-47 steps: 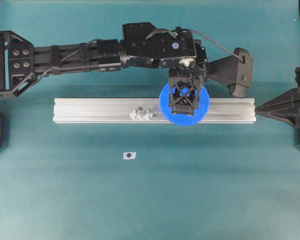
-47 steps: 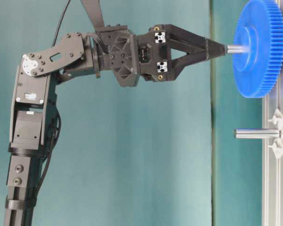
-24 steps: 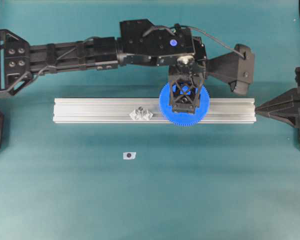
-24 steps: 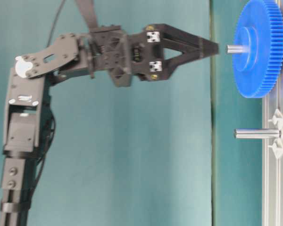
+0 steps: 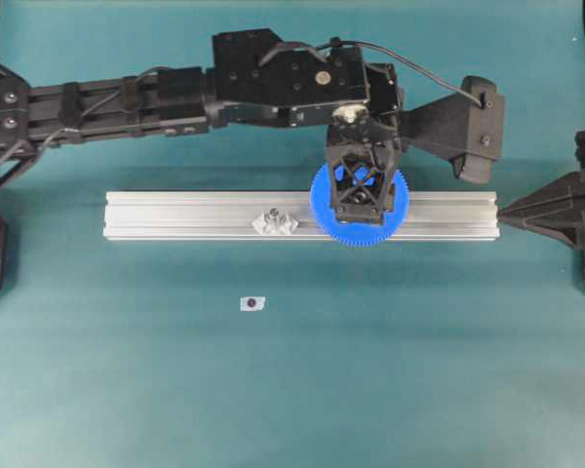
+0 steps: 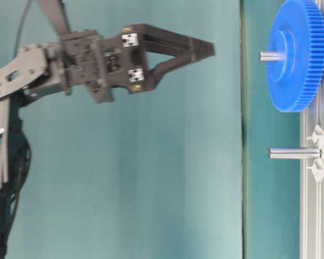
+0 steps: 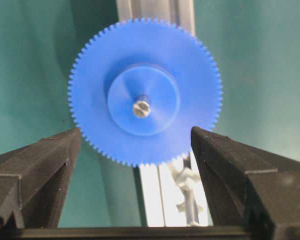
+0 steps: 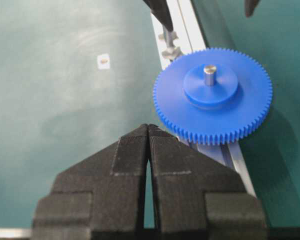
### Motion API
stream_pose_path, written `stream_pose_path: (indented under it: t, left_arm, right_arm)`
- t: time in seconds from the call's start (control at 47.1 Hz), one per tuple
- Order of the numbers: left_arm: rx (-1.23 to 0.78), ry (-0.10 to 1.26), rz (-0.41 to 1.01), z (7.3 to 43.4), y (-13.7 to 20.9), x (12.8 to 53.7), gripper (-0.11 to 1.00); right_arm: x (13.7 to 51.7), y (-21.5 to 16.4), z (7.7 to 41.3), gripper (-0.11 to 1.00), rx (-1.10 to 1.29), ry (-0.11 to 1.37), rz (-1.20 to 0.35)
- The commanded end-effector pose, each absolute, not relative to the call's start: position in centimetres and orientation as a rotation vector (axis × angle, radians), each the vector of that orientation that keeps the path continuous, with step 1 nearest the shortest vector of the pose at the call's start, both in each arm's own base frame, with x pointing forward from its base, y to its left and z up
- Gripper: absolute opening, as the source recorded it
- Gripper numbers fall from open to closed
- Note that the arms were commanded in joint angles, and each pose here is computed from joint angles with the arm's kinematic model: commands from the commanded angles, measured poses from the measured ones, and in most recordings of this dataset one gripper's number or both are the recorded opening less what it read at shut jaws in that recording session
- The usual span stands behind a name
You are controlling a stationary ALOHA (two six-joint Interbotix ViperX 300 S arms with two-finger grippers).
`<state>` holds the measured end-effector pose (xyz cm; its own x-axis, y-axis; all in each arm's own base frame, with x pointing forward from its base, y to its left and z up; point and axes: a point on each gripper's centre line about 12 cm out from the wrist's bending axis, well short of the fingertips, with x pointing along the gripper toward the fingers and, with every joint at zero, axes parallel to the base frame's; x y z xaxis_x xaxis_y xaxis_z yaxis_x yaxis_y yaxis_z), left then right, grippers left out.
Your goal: Find the location of the shaft and insert the large gear.
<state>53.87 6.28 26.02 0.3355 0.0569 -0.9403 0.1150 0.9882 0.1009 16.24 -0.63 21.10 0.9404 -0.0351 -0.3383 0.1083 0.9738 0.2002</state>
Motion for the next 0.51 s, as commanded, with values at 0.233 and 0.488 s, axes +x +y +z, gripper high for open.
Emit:
stream_pose_path:
  t: [0.233, 0.488]
  left_arm:
    - [0.162, 1.117, -0.019, 30.4, 5.7, 52.0, 0.85]
    - [0.157, 1.064, -0.014, 30.0, 5.0, 51.4, 0.85]
  right_arm:
    - [16.5, -0.6, 21.7, 0.01, 0.228, 0.326, -0.074]
    - [16.5, -0.7, 21.7, 0.01, 0.229, 0.326, -0.076]
